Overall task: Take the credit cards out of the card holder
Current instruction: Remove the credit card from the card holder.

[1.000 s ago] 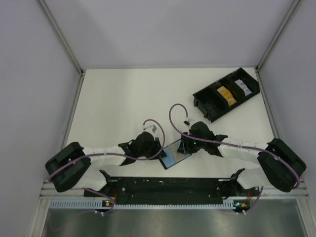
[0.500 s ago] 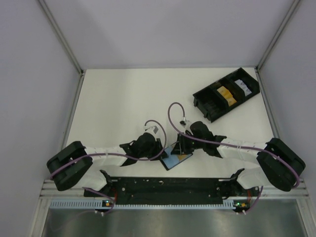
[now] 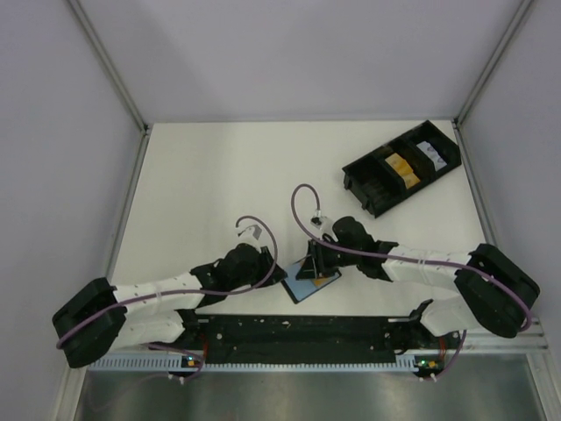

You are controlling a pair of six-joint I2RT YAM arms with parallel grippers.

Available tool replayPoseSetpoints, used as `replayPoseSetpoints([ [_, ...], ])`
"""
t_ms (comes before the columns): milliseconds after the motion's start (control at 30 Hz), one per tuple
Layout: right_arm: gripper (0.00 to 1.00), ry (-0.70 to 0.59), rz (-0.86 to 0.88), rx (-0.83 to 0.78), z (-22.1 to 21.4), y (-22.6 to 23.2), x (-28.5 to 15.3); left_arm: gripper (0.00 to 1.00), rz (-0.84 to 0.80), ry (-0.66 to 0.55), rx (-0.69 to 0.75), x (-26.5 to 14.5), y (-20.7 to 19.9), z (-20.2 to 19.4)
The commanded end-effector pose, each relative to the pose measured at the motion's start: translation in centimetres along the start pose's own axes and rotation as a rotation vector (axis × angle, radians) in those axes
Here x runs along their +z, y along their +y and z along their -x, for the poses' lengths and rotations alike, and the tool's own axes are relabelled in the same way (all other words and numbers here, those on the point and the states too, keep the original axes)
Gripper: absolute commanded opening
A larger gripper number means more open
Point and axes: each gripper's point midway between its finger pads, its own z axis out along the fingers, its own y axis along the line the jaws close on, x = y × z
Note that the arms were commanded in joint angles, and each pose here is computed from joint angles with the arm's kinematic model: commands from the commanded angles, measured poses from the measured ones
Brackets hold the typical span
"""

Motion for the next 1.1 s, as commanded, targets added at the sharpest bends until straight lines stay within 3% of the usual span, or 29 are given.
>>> replayPoseSetpoints([
  [0, 0.33, -0.072, -0.060, -0.079, 2.1, 0.5, -0.6, 0.31, -0.022, -0.071, -0.008, -1.2, -0.9, 1.5],
  [167, 0.33, -0.143, -0.284, -0.107, 3.4, -3.4, -2.9, 0.35, -0.092, -0.074, 0.009, -2.3, -3.7, 2.5],
  [467, 0.26, -0.178, -0.382, -0.060, 4.2, -7.5, -3.8, 0.47, -0.278, -0.045, -0.071, -0.5, -8.8, 2.9],
  [633, 0.22, -0.171, -0.404, -0.025, 3.8, -9.3, -3.6, 0.52, -0.250, -0.036, -0.098, 1.6, -8.5, 2.8],
  [1067, 0.18, -0.103, -0.355, 0.041, 1.1, -9.7, -2.7, 0.51, -0.205, -0.008, -0.211, 5.0, -5.7, 0.8],
])
